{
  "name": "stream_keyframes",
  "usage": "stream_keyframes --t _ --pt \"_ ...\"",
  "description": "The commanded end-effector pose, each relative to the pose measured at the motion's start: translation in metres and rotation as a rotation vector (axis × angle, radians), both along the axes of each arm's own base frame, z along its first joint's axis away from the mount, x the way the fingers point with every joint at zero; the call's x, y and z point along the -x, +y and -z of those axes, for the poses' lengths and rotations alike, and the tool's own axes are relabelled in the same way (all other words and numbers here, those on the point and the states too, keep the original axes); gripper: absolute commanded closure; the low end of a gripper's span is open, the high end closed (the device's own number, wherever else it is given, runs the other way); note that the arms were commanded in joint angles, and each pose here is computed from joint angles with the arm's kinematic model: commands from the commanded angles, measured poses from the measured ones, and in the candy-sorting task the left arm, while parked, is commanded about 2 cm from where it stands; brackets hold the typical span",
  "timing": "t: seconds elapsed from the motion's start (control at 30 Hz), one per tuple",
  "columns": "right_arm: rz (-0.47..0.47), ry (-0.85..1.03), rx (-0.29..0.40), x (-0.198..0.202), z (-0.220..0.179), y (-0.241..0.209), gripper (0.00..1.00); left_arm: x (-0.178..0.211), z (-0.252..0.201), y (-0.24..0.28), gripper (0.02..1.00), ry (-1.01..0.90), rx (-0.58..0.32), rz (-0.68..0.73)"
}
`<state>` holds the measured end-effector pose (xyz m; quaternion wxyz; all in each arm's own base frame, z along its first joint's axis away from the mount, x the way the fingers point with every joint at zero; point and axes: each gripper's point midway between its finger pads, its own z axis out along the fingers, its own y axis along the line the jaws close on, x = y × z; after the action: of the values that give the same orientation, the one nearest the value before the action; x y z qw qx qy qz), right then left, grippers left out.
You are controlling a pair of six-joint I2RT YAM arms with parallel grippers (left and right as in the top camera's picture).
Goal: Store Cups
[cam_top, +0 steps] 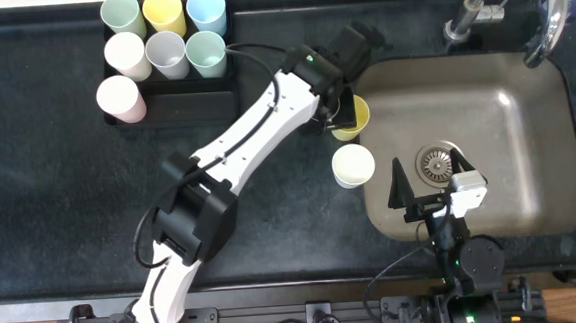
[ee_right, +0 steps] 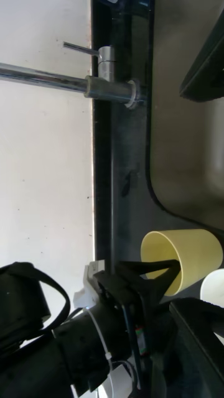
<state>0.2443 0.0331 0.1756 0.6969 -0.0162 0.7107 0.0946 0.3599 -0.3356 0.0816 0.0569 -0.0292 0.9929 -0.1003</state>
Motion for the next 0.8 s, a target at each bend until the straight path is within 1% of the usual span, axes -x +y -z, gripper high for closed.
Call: stream_keyframes --t 0.03,0.13,0.3,0.4,0.47,0.53,0.63,0.73,0.8 --pt "0.001 -0.002 -0.004 0.000 0.003 0.000 0.005 -0.007 0.007 -0.001 0.553 -0.032 -0.037 0.023" --pt "0.001 -0.002 -0.004 0.000 0.003 0.000 0.003 -0.009 0.012 0.001 0.676 -0.038 -0.055 0.027" --pt "0.002 -0.002 -0.004 0.000 0.003 0.000 0.005 -0.011 0.011 0.003 0.812 -0.050 -0.066 0.028" --pt "0.002 -0.002 -0.004 0.000 0.003 0.000 0.003 -0.011 0.011 0.002 0.915 -0.050 -0.066 0.029" --pt "0.001 -0.002 -0.004 0.000 0.003 0.000 0.003 -0.011 0.011 0.002 0.961 -0.049 -0.065 0.029" --pt "0.002 -0.002 -0.004 0.000 0.003 0.000 0.003 -0.010 0.009 0.001 0.985 -0.050 -0.059 0.035" --pt "0.002 -0.002 -0.004 0.000 0.003 0.000 0.003 -0.013 -0.005 0.003 0.985 -0.080 -0.048 0.033" --pt "0.002 -0.002 -0.004 0.000 0.003 0.000 0.005 -0.022 -0.037 0.014 0.985 -0.161 -0.045 0.005" --pt "0.002 -0.002 -0.004 0.000 0.003 0.000 0.003 -0.031 -0.064 0.030 0.985 -0.223 -0.046 -0.032"
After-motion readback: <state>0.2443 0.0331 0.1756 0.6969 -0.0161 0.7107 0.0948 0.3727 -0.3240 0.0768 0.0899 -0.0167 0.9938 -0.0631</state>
